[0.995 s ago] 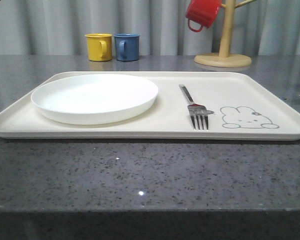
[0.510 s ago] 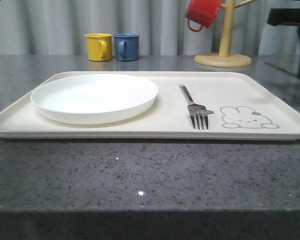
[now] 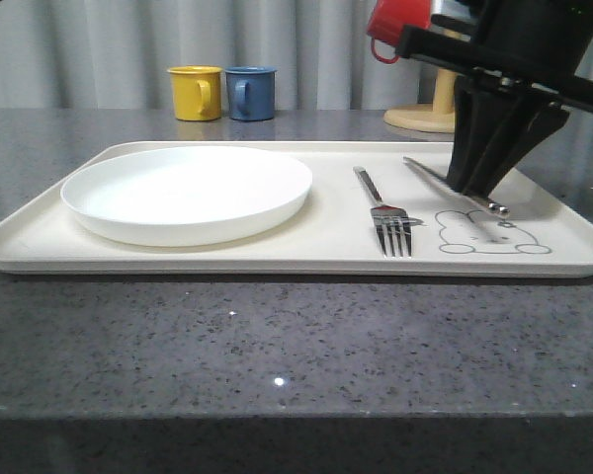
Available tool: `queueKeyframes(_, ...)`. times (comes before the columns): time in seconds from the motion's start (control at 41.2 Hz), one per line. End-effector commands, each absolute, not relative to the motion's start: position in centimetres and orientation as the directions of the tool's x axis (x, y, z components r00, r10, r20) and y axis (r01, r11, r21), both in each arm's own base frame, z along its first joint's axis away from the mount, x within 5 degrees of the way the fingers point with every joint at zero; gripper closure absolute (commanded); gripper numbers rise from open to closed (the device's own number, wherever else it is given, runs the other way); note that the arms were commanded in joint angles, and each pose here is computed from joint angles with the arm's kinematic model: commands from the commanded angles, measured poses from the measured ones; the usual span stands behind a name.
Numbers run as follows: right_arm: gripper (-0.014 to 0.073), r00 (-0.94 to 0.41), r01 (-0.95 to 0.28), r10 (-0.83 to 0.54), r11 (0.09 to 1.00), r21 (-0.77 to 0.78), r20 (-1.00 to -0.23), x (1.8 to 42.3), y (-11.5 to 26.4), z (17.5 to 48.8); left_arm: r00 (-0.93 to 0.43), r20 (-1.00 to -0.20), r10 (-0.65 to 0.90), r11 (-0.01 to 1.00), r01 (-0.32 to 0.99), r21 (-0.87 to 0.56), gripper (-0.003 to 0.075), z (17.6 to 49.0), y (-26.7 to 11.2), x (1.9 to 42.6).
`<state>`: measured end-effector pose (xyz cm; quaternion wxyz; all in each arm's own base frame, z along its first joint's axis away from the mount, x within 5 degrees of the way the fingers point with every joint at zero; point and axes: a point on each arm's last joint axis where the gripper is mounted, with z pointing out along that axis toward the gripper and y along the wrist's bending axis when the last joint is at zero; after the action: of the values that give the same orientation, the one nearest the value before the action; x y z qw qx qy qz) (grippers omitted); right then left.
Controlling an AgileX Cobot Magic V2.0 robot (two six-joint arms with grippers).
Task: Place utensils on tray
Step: 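Grasp the chopsticks and place them beside the fork with the right gripper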
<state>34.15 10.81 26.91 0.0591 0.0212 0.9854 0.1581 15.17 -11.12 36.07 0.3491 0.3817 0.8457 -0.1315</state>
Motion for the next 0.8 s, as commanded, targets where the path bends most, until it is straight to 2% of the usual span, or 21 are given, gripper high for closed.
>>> queueKeyframes(0.0, 0.0555, -0.984, 0.010, 0.075, 0.929, 0.370, -0.162, 34.2, 11.5, 28.8, -0.432, -0.752, 0.498, 0.690, 0.723, 0.042, 0.0300, 37.4, -11.3, 15.3)
queueKeyframes(0.073, 0.0506, -0.986, 0.012, 0.072, 0.930, 0.368, -0.149, 34.1, 11.5, 28.5, -0.432, -0.752, 0.498, 0.690, 0.723, 0.042, 0.0300, 37.4, -11.3, 15.3)
queueKeyframes(0.218, 0.0333, -0.987, 0.012, 0.069, 0.930, 0.367, -0.142, 34.1, 11.5, 28.5, -0.432, -0.752, 0.498, 0.690, 0.723, 0.042, 0.0300, 37.4, -11.3, 15.3)
queueKeyframes(0.291, 0.0286, -0.987, 0.006, 0.064, 0.931, 0.366, -0.146, 34.1, 11.5, 28.6, -0.432, -0.752, 0.498, 0.690, 0.723, 0.042, 0.0300, 37.4, -11.3, 15.3)
queueKeyframes(0.437, 0.0286, -0.980, -0.068, 0.004, 0.932, 0.357, -0.198, 33.5, 11.4, 29.7, -0.432, -0.752, 0.498, 0.690, 0.723, 0.042, 0.0300, 37.4, -11.3, 15.3)
queueKeyframes(0.558, 0.0286, -0.956, -0.148, -0.057, 0.940, 0.308, -0.287, 32.3, 10.6, 32.0, -0.432, -0.752, 0.498, 0.690, 0.723, 0.042, 0.0300, 37.4, -11.3, 15.3)
queueKeyframes(0.679, 0.0286, -0.927, -0.175, -0.105, 0.971, 0.165, -0.361, 30.8, 8.8, 34.3, -0.432, -0.752, 0.498, 0.690, 0.723, 0.042, 0.0300, 37.4, -11.3, 15.3)
queueKeyframes(0.776, 0.0286, -0.915, -0.140, -0.099, 0.987, 0.078, -0.391, 30.1, 6.6, 35.6, -0.432, -0.752, 0.498, 0.690, 0.723, 0.042, 0.0300, 37.4, -11.3, 15.3)
